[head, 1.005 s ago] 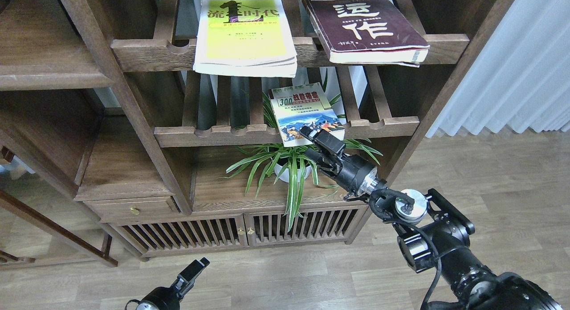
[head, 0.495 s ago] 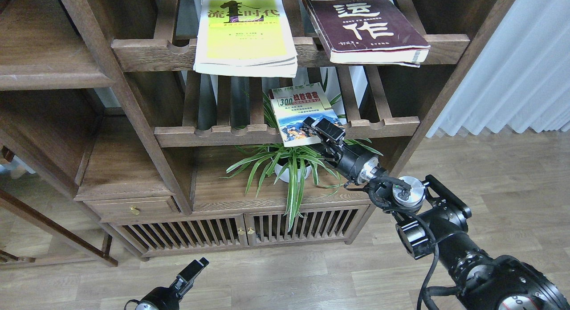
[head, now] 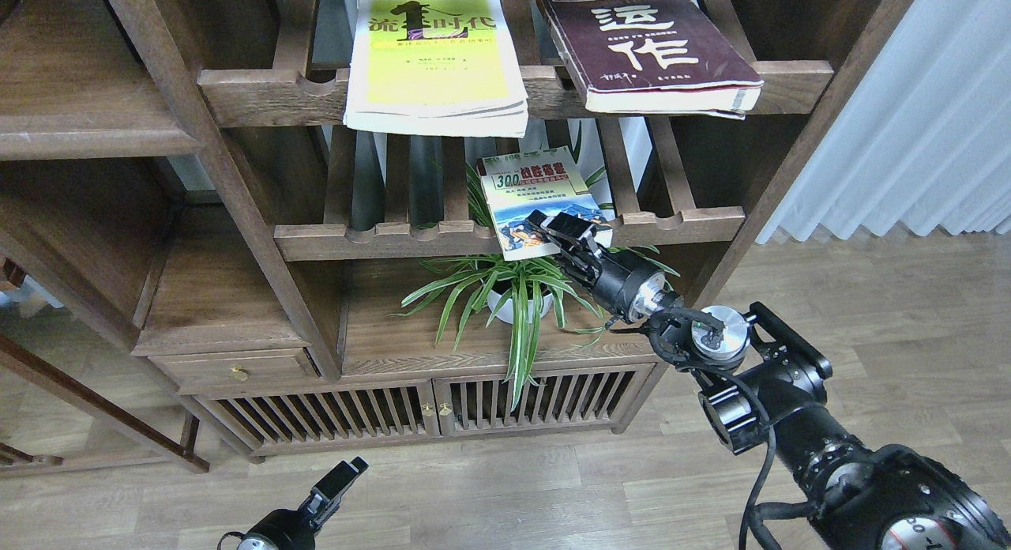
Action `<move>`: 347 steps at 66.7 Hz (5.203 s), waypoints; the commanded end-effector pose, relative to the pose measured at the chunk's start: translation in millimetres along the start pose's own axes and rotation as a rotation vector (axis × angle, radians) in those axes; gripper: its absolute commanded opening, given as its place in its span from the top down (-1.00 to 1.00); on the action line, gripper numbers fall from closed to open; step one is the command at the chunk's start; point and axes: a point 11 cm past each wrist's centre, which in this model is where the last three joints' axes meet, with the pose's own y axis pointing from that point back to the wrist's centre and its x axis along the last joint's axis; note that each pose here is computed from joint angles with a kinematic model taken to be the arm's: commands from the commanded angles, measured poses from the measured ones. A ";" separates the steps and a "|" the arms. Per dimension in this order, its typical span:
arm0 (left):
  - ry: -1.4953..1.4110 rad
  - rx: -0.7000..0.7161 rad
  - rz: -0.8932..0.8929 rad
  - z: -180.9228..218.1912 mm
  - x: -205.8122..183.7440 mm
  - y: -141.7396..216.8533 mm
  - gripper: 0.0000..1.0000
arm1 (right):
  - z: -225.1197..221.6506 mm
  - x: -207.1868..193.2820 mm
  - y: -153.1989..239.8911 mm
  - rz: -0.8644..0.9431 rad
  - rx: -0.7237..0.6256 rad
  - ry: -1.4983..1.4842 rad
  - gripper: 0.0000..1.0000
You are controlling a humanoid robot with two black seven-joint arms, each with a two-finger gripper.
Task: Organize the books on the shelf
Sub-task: 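Pull the blue book off the shelf and lower it toward the left gripper, then grasp the blue book with the left gripper, taking it from the right, then carry the blue book with the left gripper to the shelf beside the bookcase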
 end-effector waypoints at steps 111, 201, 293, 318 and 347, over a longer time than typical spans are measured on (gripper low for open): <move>0.018 0.043 -0.196 -5.4 -48.3 10.6 -0.99 | 164.0 96.8 109.7 0.027 -0.143 -0.261 0.94; 0.021 0.060 -0.480 -15.6 -174.9 -28.4 -0.94 | 186.4 61.3 84.3 -0.066 -0.290 -0.192 0.93; -0.071 0.027 -0.309 69.0 -104.5 5.8 0.99 | 166.6 62.4 76.4 -0.057 -0.264 -0.159 -0.99; -0.246 -0.159 -0.179 206.0 -74.1 92.5 0.99 | 160.4 65.1 76.9 -0.050 -0.244 -0.161 -0.99; -0.535 -0.219 -0.238 284.1 -155.2 193.5 0.99 | 151.2 65.0 71.4 -0.043 -0.241 -0.142 -0.99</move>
